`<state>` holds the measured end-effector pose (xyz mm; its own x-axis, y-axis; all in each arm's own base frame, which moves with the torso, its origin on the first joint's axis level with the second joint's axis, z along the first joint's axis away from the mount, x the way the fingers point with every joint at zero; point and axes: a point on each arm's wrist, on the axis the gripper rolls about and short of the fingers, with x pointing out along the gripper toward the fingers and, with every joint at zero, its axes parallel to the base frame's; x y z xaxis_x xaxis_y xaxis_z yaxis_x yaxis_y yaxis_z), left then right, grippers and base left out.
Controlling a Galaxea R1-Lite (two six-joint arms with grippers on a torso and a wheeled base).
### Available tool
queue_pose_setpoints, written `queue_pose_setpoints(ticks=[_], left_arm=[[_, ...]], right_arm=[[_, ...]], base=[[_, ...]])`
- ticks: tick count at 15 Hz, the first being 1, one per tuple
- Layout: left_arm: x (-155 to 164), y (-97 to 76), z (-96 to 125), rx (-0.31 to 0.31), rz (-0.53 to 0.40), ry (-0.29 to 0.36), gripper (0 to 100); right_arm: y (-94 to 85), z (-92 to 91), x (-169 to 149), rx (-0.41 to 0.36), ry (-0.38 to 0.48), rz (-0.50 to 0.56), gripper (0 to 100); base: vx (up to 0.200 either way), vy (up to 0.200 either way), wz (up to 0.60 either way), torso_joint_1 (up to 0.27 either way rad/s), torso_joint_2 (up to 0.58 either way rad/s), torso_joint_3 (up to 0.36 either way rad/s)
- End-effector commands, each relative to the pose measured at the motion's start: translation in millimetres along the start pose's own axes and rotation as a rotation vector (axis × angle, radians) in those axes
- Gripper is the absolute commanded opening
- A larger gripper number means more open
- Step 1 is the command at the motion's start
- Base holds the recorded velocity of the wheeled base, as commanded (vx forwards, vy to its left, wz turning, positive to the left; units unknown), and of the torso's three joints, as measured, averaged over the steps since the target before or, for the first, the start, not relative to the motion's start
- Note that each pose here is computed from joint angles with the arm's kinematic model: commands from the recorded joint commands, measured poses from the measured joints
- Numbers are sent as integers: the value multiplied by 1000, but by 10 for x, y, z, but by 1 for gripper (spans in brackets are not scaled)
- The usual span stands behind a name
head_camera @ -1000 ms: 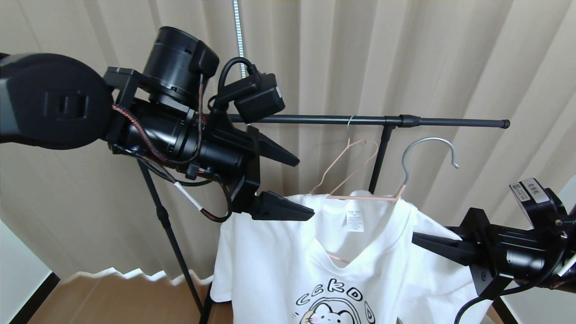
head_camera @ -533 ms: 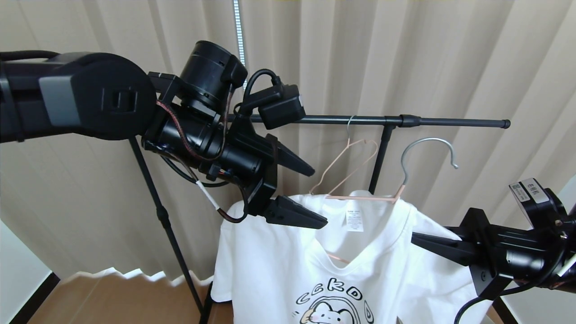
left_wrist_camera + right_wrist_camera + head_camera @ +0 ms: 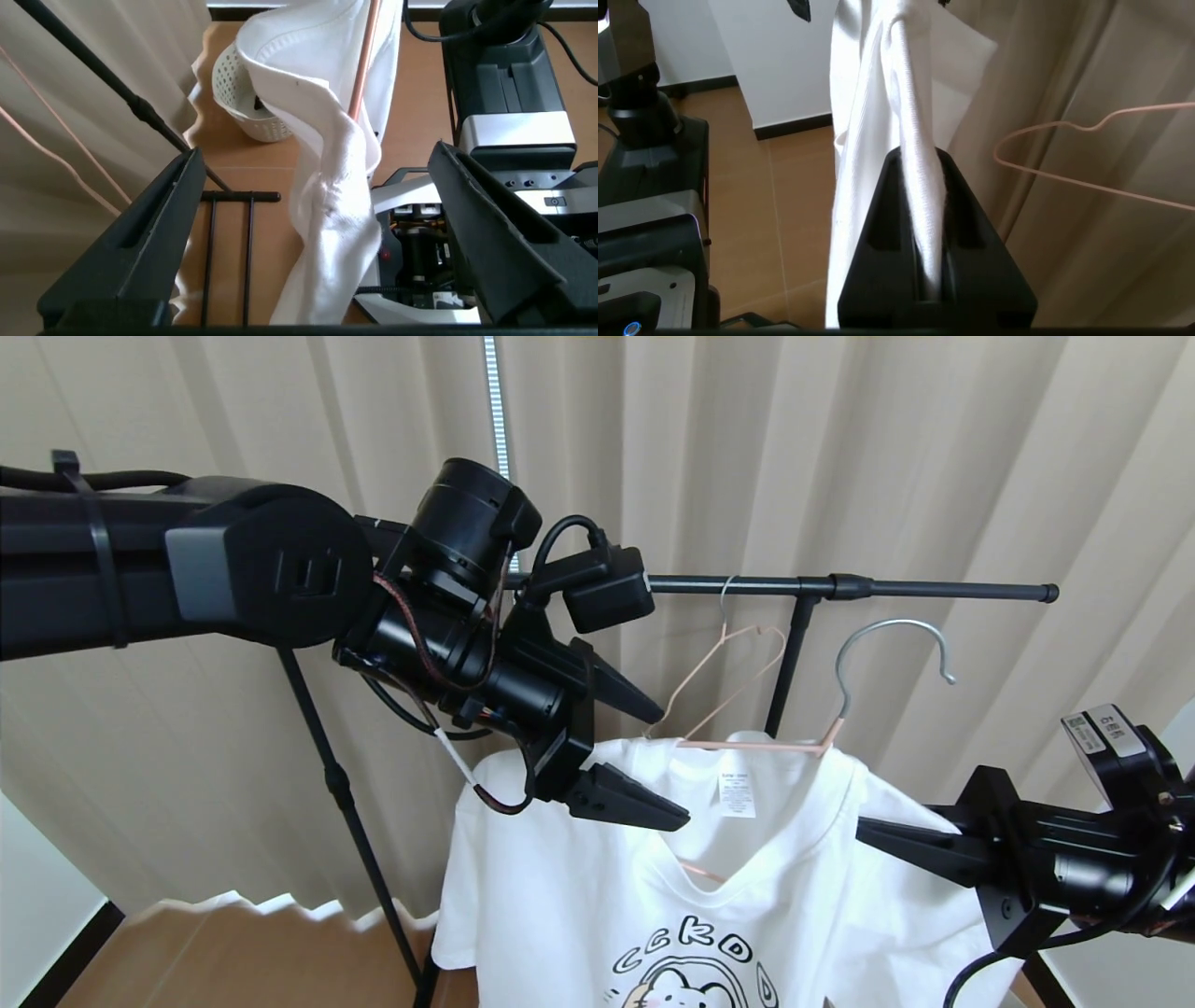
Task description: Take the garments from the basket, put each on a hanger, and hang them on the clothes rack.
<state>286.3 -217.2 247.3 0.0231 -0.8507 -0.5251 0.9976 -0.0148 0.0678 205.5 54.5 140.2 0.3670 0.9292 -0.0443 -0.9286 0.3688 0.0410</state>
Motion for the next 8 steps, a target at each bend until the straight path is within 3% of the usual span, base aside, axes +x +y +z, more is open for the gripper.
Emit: queue_pose_setpoints(ticks=[1,8], left_arm=[[50,17,-30,-8,-9,8,100],[150,38,-65,-18,-28,18,100]], right_arm=[[-1,5,0,-1,-1,-1,0],[15,28,-6,-11,-8,0,0]], base=[[0,0,0,0,0,0],[0,0,0,0,0,0]])
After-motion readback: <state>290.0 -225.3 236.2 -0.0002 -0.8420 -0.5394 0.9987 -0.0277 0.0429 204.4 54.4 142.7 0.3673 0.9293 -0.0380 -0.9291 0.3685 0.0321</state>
